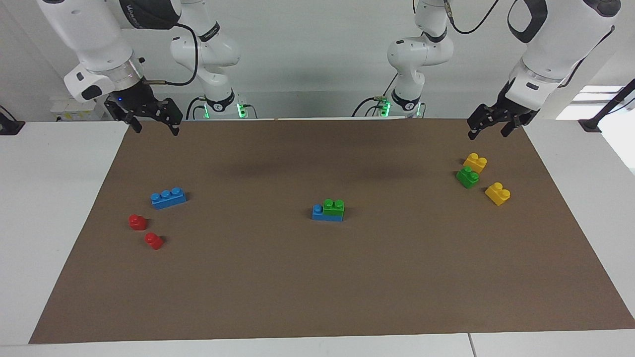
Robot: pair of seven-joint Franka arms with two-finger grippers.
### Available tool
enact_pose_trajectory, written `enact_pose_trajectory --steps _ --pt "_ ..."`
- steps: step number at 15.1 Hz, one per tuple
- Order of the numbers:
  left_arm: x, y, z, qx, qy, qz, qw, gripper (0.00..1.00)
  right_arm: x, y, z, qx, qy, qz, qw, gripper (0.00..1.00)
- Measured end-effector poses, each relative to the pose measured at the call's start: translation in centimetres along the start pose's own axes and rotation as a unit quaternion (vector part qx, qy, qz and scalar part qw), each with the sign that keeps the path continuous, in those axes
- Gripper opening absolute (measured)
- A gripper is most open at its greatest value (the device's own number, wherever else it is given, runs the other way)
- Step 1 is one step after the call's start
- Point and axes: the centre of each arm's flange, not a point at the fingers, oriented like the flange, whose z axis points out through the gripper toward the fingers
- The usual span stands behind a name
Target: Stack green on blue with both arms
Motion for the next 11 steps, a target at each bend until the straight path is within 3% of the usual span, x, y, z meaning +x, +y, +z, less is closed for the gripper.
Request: enact_pose_trajectory --steps 11 --pt "0.02 0.02 -0.02 -0.001 0.001 0.0 1.0 1.0 0.05 0.44 0.03 -0.018 0.001 0.001 1.0 1.0"
